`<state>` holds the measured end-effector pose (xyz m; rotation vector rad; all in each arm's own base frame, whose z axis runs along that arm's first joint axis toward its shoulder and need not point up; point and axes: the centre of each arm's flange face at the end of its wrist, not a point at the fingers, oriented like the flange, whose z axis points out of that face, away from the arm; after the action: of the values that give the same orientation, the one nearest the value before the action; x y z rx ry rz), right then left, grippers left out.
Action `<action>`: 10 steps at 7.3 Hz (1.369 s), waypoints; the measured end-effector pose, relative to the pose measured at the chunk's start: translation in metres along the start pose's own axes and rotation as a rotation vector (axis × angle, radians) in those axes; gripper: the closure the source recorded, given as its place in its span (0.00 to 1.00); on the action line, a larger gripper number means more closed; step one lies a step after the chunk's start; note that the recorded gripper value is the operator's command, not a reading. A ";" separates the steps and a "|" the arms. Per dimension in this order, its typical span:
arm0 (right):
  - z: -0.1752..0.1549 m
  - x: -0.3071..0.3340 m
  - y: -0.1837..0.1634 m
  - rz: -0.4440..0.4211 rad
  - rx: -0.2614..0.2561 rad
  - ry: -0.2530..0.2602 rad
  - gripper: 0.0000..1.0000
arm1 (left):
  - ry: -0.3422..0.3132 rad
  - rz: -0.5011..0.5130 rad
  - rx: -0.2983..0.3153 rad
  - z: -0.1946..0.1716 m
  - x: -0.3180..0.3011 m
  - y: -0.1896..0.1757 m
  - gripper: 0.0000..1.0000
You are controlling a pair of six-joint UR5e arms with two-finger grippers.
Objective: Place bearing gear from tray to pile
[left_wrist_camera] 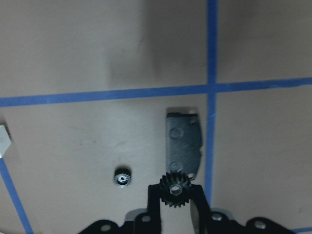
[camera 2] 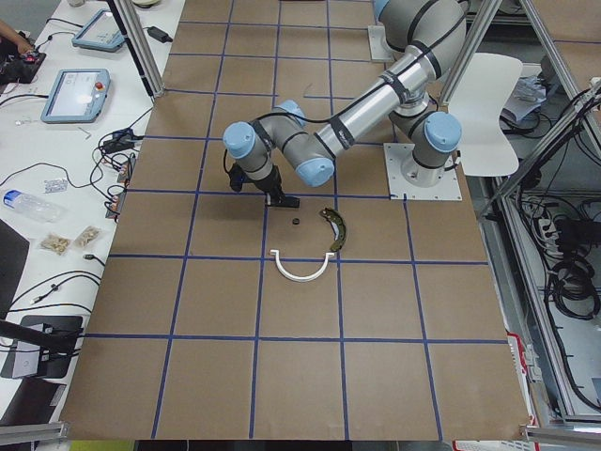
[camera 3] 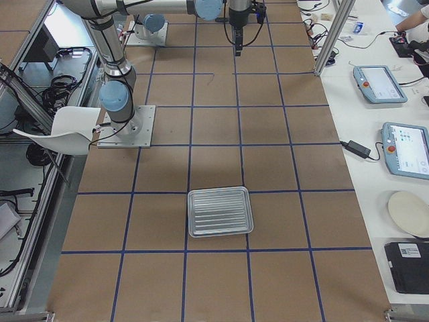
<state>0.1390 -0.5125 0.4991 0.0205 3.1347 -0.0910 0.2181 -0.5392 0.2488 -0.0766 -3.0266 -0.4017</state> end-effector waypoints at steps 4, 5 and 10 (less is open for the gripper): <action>0.000 -0.001 0.001 0.000 -0.001 -0.001 0.00 | -0.027 0.030 0.024 0.046 -0.024 0.021 1.00; 0.000 0.000 0.001 0.000 -0.001 0.000 0.00 | -0.037 0.028 0.005 0.053 -0.032 0.027 1.00; 0.001 0.000 0.001 -0.001 -0.005 0.000 0.00 | -0.015 0.026 -0.039 0.079 -0.034 0.037 0.99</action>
<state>0.1395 -0.5114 0.4983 0.0191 3.1353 -0.0836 0.2479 -0.4843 0.1789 -0.1221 -3.0293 -0.4608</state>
